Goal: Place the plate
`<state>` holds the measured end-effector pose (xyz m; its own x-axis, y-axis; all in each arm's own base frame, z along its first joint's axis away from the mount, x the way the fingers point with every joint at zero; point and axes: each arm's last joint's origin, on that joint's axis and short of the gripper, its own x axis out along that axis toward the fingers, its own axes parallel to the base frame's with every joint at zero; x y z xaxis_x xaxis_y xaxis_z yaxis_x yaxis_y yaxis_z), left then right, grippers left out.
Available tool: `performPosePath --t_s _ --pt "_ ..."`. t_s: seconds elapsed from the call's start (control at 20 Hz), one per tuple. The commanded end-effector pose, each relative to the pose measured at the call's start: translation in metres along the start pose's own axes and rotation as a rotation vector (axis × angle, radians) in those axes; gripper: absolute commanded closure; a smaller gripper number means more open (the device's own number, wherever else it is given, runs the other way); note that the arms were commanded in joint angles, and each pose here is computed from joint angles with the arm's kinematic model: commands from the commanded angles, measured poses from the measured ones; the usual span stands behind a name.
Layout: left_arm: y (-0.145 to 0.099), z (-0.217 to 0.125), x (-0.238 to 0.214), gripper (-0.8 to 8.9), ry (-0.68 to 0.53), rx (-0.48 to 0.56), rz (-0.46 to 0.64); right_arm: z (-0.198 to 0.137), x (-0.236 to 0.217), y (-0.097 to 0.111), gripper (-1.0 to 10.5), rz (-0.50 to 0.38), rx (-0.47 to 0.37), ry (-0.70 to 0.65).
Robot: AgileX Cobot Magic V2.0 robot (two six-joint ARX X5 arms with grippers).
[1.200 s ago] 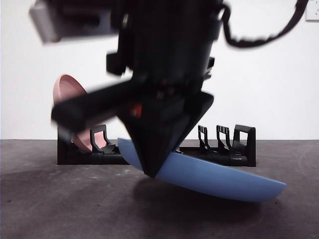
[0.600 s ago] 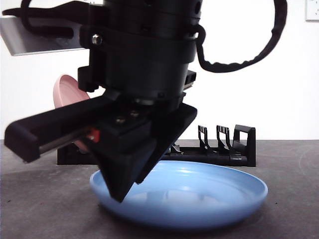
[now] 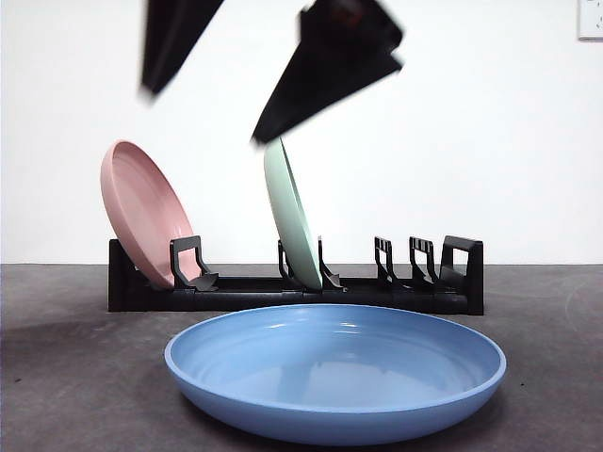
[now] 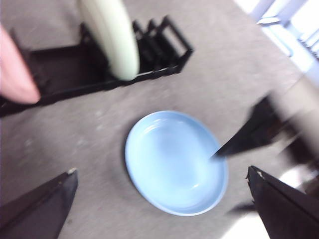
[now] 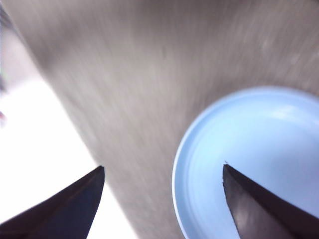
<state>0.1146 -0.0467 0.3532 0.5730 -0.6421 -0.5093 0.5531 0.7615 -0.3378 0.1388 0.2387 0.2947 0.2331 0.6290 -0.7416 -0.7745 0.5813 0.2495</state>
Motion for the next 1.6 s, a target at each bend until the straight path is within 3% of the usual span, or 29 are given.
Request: performPosePath --t_s 0.05,0.15,0.3,0.5,0.75,1.05,1.4,1.6 --pt "0.002 0.007 0.006 2.21 0.013 0.004 0.001 0.011 -0.028 -0.025 5.7 0.082 0.059 -0.081" --pt "0.006 0.009 0.014 2.21 0.04 -0.01 0.015 0.012 -0.053 -0.052 5.7 0.101 0.109 -0.147" --pt "0.013 0.013 0.027 2.25 0.076 -0.028 0.041 0.003 -0.086 -0.087 5.6 0.041 0.194 -0.205" --pt "0.027 0.02 0.055 2.25 0.161 -0.102 0.105 -0.011 -0.123 -0.11 5.6 0.098 0.222 -0.289" --pt "0.037 0.044 0.093 2.25 0.302 -0.132 0.213 -0.038 -0.153 -0.118 5.2 0.016 0.268 -0.325" --pt "0.04 0.092 0.133 2.25 0.4 -0.015 0.54 -0.069 -0.156 -0.112 5.1 0.044 0.298 -0.361" --pt "0.057 0.125 0.19 2.39 0.358 0.16 0.859 -0.086 -0.152 -0.103 5.0 0.081 0.294 -0.386" --pt "0.07 0.126 0.217 3.19 0.311 0.173 0.921 -0.084 -0.152 -0.104 5.0 0.078 0.283 -0.401"
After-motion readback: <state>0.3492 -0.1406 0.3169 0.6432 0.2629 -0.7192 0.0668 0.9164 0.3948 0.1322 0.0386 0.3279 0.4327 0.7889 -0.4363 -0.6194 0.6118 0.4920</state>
